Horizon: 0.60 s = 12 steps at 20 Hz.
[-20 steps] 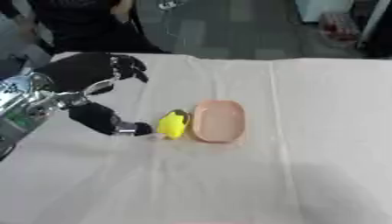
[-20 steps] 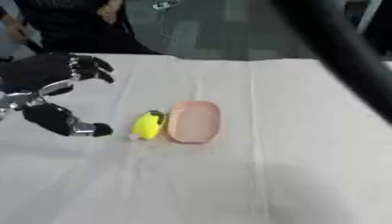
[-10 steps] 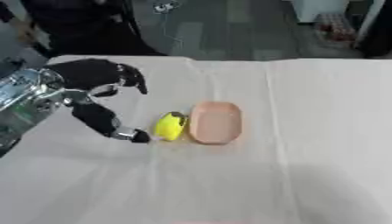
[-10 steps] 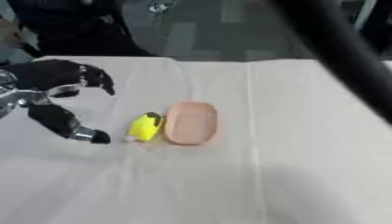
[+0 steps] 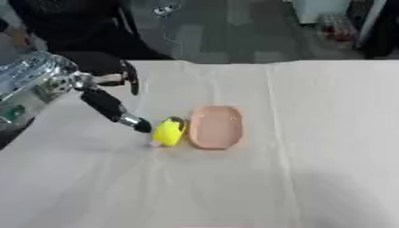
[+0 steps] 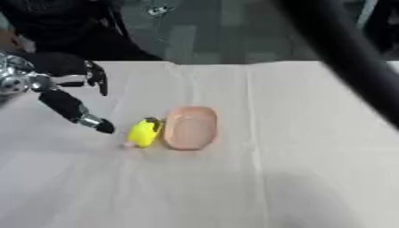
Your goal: Pick up objects on the table and place them in the box.
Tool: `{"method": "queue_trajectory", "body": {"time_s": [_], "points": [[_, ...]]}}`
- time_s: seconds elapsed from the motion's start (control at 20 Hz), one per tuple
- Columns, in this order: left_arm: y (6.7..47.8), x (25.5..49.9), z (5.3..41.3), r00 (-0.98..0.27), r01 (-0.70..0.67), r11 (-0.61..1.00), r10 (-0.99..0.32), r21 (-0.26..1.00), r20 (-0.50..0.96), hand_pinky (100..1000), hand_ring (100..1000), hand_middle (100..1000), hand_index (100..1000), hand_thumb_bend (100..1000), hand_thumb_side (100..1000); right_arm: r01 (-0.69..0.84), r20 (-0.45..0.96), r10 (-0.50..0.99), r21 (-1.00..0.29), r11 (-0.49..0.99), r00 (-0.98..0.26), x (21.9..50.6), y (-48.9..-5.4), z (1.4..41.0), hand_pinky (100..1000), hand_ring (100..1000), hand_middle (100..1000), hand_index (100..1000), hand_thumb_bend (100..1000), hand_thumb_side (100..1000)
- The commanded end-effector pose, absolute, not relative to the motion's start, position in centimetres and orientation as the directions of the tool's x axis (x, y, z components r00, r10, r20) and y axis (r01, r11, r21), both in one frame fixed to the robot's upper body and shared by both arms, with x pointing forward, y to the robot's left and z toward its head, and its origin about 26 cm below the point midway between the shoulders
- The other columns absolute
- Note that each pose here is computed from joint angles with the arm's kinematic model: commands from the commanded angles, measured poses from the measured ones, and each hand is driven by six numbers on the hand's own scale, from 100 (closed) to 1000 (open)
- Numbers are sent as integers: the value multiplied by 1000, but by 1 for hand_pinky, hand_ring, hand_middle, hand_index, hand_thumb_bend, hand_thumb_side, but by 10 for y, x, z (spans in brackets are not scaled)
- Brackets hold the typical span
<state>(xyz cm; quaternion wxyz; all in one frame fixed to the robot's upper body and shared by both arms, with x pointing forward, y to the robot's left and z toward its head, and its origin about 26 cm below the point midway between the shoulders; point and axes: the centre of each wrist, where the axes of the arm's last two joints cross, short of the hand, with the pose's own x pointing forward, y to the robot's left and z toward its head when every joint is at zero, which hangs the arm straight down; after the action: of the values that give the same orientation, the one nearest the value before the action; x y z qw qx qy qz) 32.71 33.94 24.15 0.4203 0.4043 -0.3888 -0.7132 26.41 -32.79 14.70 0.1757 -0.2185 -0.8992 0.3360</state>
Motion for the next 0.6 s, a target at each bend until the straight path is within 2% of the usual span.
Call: {"method": "queue_trajectory", "body": {"time_s": [0.05,0.25,0.3,0.4,0.55,0.6], "points": [[345,332,249,-302,284,-379,-907,881,-293,738,764,775,742,756,927,284,136,504,-689,667,-853,265,-330,159,358,494,498,541,100,1000],[342,340,247,-314,305,-367,-910,879,-271,737,764,777,744,774,934,278,136,495,-687,671,-858,266,-330,161,358,494,498,541,100,1000],[340,341,248,-313,306,-374,-908,876,-278,726,768,780,733,830,956,276,136,493,-688,672,-860,266,-330,162,358,494,498,541,100,1000],[335,343,249,-303,304,-396,-902,867,-306,707,764,781,715,851,960,273,136,489,-688,672,-861,267,-330,162,358,494,498,541,100,1000],[327,346,248,-286,308,-428,-893,849,-347,680,753,779,703,824,953,271,137,487,-687,674,-863,267,-331,163,358,494,498,541,100,1000],[324,348,247,-282,311,-439,-890,843,-359,666,748,777,687,859,982,270,137,486,-688,674,-863,267,-331,164,358,494,498,540,100,1000]]}}
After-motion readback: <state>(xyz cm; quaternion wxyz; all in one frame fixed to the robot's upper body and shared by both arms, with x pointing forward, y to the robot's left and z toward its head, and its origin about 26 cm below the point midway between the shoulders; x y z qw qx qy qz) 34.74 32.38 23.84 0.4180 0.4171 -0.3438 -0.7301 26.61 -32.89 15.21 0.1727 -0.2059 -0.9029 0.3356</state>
